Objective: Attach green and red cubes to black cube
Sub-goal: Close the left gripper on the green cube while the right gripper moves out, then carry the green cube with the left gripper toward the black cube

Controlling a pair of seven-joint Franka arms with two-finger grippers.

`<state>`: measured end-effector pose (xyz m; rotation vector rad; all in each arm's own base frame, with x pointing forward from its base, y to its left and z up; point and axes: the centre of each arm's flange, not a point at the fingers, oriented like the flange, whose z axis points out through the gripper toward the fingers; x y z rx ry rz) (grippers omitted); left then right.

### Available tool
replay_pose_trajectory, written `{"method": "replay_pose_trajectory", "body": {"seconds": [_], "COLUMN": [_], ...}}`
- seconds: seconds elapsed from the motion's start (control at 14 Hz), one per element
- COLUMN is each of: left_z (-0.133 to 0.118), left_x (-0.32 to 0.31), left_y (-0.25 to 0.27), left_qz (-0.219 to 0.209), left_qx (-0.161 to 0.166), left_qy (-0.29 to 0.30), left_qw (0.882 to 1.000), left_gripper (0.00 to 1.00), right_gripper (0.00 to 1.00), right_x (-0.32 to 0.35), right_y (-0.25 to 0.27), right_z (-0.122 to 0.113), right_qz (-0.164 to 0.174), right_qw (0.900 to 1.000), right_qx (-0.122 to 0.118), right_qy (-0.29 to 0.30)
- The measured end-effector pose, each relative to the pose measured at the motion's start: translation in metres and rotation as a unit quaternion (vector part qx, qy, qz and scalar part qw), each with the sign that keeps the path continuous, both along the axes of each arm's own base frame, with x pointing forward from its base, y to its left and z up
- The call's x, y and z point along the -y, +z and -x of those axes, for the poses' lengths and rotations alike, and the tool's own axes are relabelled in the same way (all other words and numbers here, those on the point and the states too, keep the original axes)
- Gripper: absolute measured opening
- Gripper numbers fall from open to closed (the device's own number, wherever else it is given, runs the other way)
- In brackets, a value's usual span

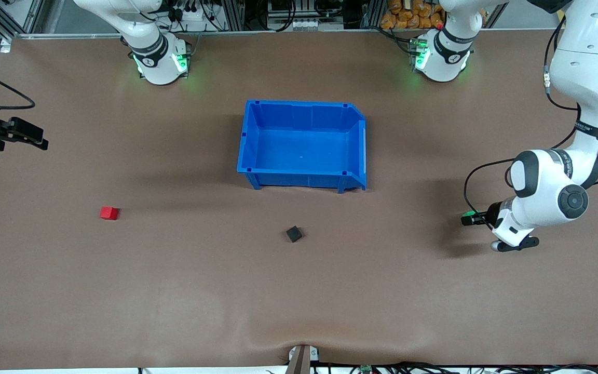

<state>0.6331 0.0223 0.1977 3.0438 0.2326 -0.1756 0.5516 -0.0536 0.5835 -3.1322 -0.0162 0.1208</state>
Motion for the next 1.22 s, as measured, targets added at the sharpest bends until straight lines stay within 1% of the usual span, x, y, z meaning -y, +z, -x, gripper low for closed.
{"method": "replay_pose_trajectory", "body": {"seconds": [0.14,0.21,0.29,0.43,0.64,0.72,0.79,0.86,0.93,1.15,1.22], "left_z": [0.000,0.000,0.000,0.000,-0.002,-0.002,-0.002,-0.002,-0.003,-0.003,-0.003], "left_x": [0.000,0.000,0.000,0.000,-0.002,-0.003,-0.003,-0.004,-0.004,-0.004,-0.004], "left_y": [-0.001,-0.003,-0.003,-0.004,-0.001,-0.002,-0.002,-0.002,-0.002,-0.002,-0.001], "left_qz": [0.000,0.000,-0.002,-0.004,-0.005,-0.005,-0.005,-0.005,-0.005,-0.005,-0.006], "left_qx": [-0.001,-0.002,-0.002,-0.002,0.001,0.001,0.001,0.001,0.002,0.002,0.001], "left_qy": [0.000,0.000,-0.003,-0.005,-0.004,-0.003,-0.003,-0.003,-0.002,-0.001,0.008], "left_qw": [1.000,1.000,1.000,1.000,1.000,1.000,1.000,1.000,1.000,1.000,1.000], "left_gripper": [0.64,0.59,0.59,0.55,0.54,0.50,0.50,0.43,0.41,0.40,0.40], "right_gripper": [1.00,1.00,1.00,1.00,1.00,1.00,1.00,1.00,1.00,1.00,1.00], "right_x": [0.000,0.000,0.000,0.000,0.000,0.000,0.001,0.001,0.001,0.001,0.001], "right_y": [-0.003,-0.005,-0.006,-0.009,-0.013,-0.014,-0.015,-0.017,-0.018,-0.022,-0.023], "right_z": [-0.002,-0.003,-0.003,-0.005,-0.007,-0.008,-0.008,-0.009,-0.010,-0.012,-0.013], "right_qz": [0.000,0.000,0.000,0.000,0.000,0.000,0.000,0.000,0.000,0.001,0.001], "right_qw": [1.000,1.000,1.000,1.000,1.000,1.000,1.000,1.000,1.000,1.000,1.000], "right_qx": [-0.002,-0.001,0.000,-0.001,-0.001,-0.002,-0.003,-0.003,-0.003,-0.004,-0.005], "right_qy": [0.000,0.000,0.000,0.000,0.000,0.000,0.000,0.000,0.000,0.000,0.000]}}
